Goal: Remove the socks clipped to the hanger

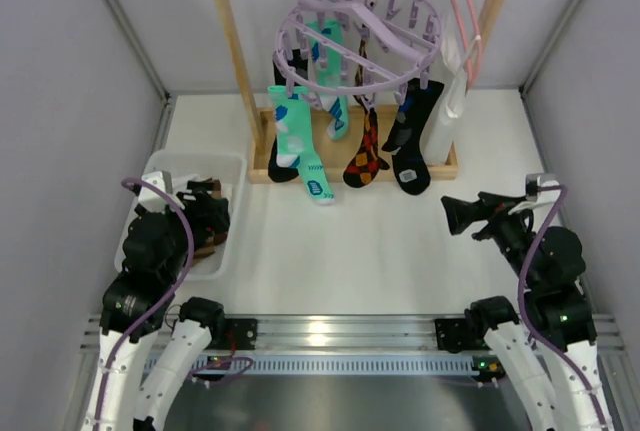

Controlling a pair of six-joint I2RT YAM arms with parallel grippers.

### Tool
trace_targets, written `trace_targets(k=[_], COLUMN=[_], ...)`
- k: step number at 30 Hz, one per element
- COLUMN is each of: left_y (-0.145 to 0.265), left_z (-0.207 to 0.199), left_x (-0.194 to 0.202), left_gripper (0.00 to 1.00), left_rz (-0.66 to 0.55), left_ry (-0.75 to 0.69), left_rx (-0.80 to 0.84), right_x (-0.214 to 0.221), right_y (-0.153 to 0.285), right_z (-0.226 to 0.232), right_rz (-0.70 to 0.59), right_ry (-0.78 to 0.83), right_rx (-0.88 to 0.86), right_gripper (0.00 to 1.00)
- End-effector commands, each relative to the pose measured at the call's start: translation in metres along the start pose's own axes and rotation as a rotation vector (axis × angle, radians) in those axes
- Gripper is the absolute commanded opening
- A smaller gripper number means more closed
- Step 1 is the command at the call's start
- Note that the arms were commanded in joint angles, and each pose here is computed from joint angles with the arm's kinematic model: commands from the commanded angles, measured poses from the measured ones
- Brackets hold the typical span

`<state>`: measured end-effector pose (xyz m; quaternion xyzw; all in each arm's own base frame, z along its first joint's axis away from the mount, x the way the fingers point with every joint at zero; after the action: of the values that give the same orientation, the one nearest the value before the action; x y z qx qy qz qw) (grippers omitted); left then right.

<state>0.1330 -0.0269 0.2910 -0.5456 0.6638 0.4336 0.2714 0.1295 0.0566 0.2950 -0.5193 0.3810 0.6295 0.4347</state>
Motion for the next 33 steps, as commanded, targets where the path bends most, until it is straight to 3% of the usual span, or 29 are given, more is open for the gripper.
trace_targets(k=[1,9,12,18,26,31,33], left_y=[-0.001,-0.002,-0.002,-0.002,-0.007,-0.007,-0.008], left_z=[-0.005,-0.005,-0.005,-0.007,-0.009,-0.010,-0.011], left_x=[-0.006,-0.006,-0.006,-0.005,-0.002,-0.002,-0.002], left_gripper=[0.99,0.99,0.99,0.98,0.99,0.99,0.99], left_rz=[-0.042,-0.041,-0.041,-0.026,0.004,0.006,0.014], left_ry=[0.001,0.003,0.003,-0.003,-0.015,-0.015,-0.019], left_rx=[0.038,0.031,0.034,0.047,0.049,0.050,0.055], right_x=[-0.003,0.016,0.010,0.027,0.033,0.045,0.056], right_y=[-0.007,-0.045,-0.067,-0.122,-0.179,-0.206,-0.214], right_z=[-0.003,0.004,0.020,0.009,0.032,0.050,0.056], right_rz=[-0.017,-0.018,-0.129,-0.035,-0.091,-0.147,-0.144], right_ry=[0.002,-0.048,0.027,0.215,0.462,0.464,0.458], right_rx=[0.023,-0.107,-0.328,-0.340,-0.428,-0.479,-0.502], right_gripper=[0.99,0.99,0.99,0.99,0.97,0.89,0.76])
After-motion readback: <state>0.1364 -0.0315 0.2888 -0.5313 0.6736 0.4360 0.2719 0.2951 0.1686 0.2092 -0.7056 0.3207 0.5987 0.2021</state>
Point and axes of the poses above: each gripper's point midway between its finger pads, its own y axis back along the fingers, its own z axis along the line the jaws close on, x = y × z, the point moved 7 cm from there along y, back along the fingers, and after that the axes turned 11 degrees about y, right-handed, at the moved point
